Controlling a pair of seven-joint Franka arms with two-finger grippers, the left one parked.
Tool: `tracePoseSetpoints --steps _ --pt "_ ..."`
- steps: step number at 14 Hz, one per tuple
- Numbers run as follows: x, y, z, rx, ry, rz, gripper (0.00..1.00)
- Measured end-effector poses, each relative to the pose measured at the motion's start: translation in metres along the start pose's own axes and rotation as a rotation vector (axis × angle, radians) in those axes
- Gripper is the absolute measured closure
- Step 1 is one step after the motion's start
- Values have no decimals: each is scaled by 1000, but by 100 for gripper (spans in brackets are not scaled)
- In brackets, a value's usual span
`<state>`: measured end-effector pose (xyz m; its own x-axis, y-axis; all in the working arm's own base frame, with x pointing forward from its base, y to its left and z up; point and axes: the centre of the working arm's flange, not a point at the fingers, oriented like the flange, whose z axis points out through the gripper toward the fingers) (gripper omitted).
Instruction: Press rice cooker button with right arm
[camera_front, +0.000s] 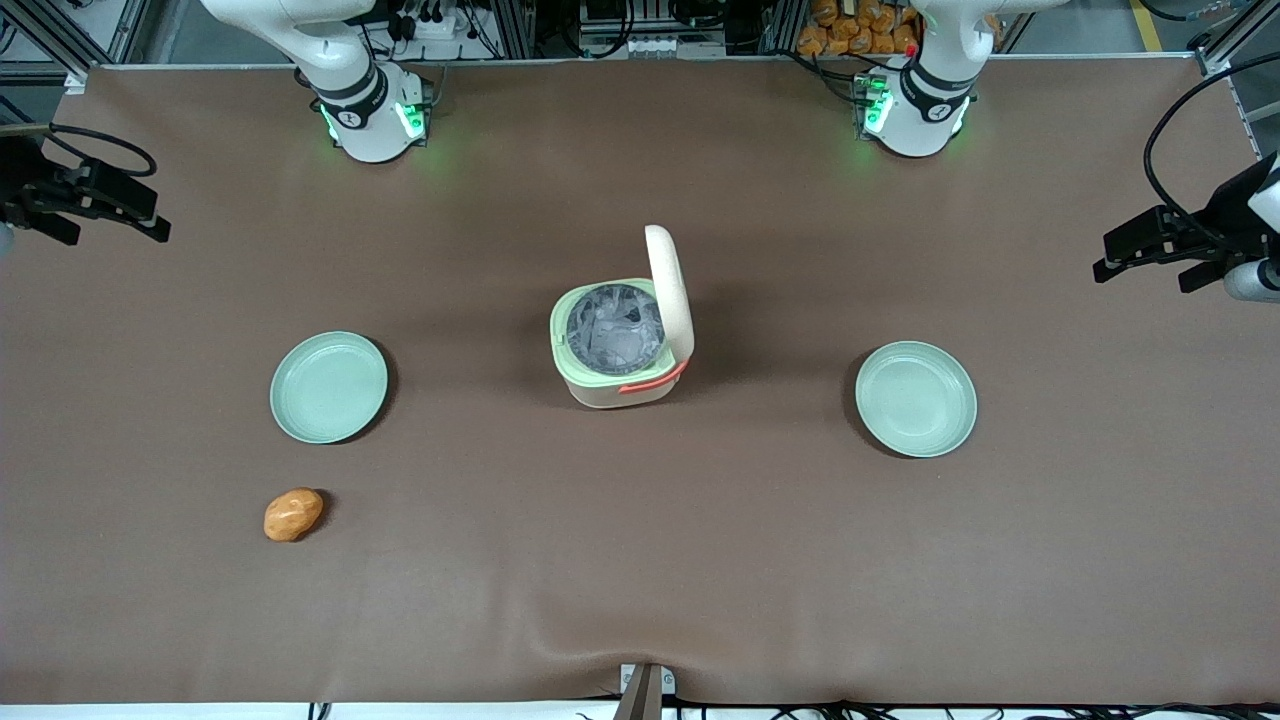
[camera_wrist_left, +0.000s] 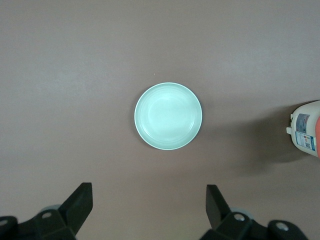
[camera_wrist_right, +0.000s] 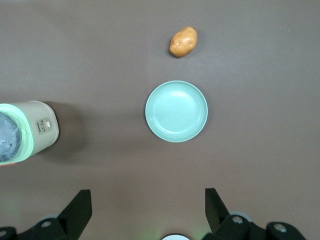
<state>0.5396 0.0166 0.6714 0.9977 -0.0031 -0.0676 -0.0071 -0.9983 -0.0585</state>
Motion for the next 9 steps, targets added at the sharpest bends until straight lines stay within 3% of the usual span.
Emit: tracePoseSetpoints --steps 9 --pt "-6 4 -1 -32 -26 7 0"
